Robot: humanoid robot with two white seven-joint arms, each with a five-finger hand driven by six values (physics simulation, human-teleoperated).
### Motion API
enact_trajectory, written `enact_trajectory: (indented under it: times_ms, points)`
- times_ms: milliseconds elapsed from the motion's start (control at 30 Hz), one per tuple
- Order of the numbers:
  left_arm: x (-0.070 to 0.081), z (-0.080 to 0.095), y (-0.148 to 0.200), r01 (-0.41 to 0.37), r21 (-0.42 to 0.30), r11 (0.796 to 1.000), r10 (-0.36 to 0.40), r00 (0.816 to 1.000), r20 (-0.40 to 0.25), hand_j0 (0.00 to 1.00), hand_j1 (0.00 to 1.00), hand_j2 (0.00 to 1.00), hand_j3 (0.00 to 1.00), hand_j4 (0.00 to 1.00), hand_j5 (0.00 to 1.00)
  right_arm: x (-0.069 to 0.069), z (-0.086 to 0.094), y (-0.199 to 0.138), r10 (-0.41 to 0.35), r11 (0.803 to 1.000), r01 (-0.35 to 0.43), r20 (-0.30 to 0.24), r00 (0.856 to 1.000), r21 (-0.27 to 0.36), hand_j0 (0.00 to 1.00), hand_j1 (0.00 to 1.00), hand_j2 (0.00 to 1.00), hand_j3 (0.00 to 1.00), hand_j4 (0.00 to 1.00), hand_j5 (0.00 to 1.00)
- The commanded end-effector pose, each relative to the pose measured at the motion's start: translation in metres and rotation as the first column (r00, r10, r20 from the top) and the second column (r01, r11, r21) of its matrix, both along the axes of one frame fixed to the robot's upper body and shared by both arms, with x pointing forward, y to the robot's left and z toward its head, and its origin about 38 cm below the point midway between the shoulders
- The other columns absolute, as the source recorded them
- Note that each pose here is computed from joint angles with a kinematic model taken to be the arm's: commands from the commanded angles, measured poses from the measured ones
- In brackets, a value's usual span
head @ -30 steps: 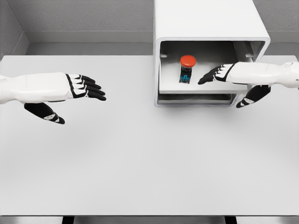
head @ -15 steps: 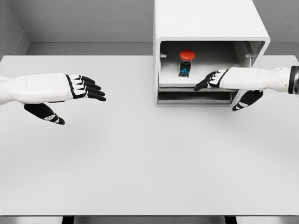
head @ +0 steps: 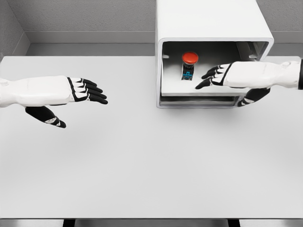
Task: Slide open multi-storey tabletop storage cabinets and put open load switch and slide close multi-storey tabletop storage cabinets
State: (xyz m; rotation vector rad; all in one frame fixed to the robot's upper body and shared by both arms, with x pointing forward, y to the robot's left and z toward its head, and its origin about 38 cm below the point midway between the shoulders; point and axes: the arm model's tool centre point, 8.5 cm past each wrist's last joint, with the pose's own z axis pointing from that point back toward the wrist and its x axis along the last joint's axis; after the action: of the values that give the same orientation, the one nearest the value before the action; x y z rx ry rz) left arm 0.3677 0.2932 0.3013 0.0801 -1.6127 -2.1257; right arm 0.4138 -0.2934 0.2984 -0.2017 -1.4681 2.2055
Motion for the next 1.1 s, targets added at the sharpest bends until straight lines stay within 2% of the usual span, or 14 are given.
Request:
enact_trajectory:
  times_ms: [0, 67, 167, 333, 500, 633, 700, 967, 1033, 1067]
  points:
    - [0.000, 0.001, 0.000, -0.003, -0.006, 1.000, 0.003, 1.000, -0.003, 1.00, 1.00, 1.00, 1.00, 1.00, 1.00, -0.017, 0.011, -0.004, 0.022, 0.999, -0.021, 0.019, 1.000, -0.027, 1.00, 1.00, 1.00, 1.00, 1.00, 1.00]
    - [0.000, 0.000, 0.000, -0.003, -0.006, 1.000, 0.003, 1.000, -0.005, 1.00, 1.00, 1.00, 1.00, 1.00, 1.00, -0.022, 0.006, -0.010, 0.011, 1.000, -0.011, -0.005, 1.000, -0.028, 1.00, 1.00, 1.00, 1.00, 1.00, 1.00]
    - [-0.001, -0.001, 0.000, -0.002, -0.006, 1.000, 0.002, 1.000, -0.008, 1.00, 1.00, 1.00, 1.00, 1.00, 1.00, -0.024, 0.007, -0.008, 0.011, 1.000, -0.011, 0.005, 1.000, 0.004, 1.00, 1.00, 1.00, 1.00, 1.00, 1.00]
    - [-0.001, -0.002, 0.000, -0.003, -0.006, 1.000, 0.003, 1.000, -0.009, 1.00, 1.00, 1.00, 1.00, 1.00, 1.00, -0.033, -0.030, -0.005, 0.029, 0.999, -0.033, -0.098, 0.995, -0.035, 1.00, 1.00, 1.00, 1.00, 1.00, 1.00]
    - [-0.002, -0.004, 0.002, -0.009, -0.007, 1.000, 0.009, 1.000, -0.015, 1.00, 1.00, 1.00, 1.00, 1.00, 1.00, -0.035, -0.044, -0.007, 0.028, 0.997, -0.039, -0.134, 0.991, -0.074, 1.00, 1.00, 1.00, 1.00, 1.00, 1.00]
    - [-0.002, -0.006, 0.003, -0.011, -0.010, 1.000, 0.011, 1.000, -0.021, 1.00, 1.00, 1.00, 1.00, 1.00, 1.00, -0.021, -0.053, -0.002, 0.018, 0.996, -0.029, -0.123, 0.992, -0.089, 1.00, 1.00, 1.00, 1.00, 1.00, 1.00]
    - [-0.003, -0.006, 0.004, -0.012, -0.009, 1.000, 0.012, 1.000, -0.021, 1.00, 1.00, 1.00, 1.00, 1.00, 1.00, -0.014, -0.053, -0.010, -0.013, 0.996, 0.002, -0.120, 0.993, -0.092, 1.00, 1.00, 1.00, 1.00, 1.00, 1.00]
    - [-0.003, -0.008, 0.003, -0.012, -0.008, 1.000, 0.011, 1.000, -0.026, 1.00, 1.00, 1.00, 1.00, 1.00, 1.00, 0.015, -0.047, -0.007, -0.055, 0.997, 0.049, -0.099, 0.994, -0.061, 1.00, 1.00, 1.00, 1.00, 1.00, 1.00]
    - [-0.003, -0.008, 0.003, -0.012, -0.008, 1.000, 0.011, 1.000, -0.026, 1.00, 1.00, 1.00, 1.00, 1.00, 1.00, 0.016, -0.049, -0.004, -0.050, 0.997, 0.044, -0.097, 0.994, -0.066, 1.00, 1.00, 1.00, 1.00, 1.00, 1.00]
    - [-0.003, -0.010, 0.004, -0.013, -0.010, 1.000, 0.013, 0.999, -0.032, 1.00, 1.00, 1.00, 1.00, 1.00, 1.00, 0.010, -0.050, 0.002, -0.023, 0.998, 0.017, -0.098, 0.995, -0.067, 1.00, 1.00, 1.00, 1.00, 1.00, 1.00]
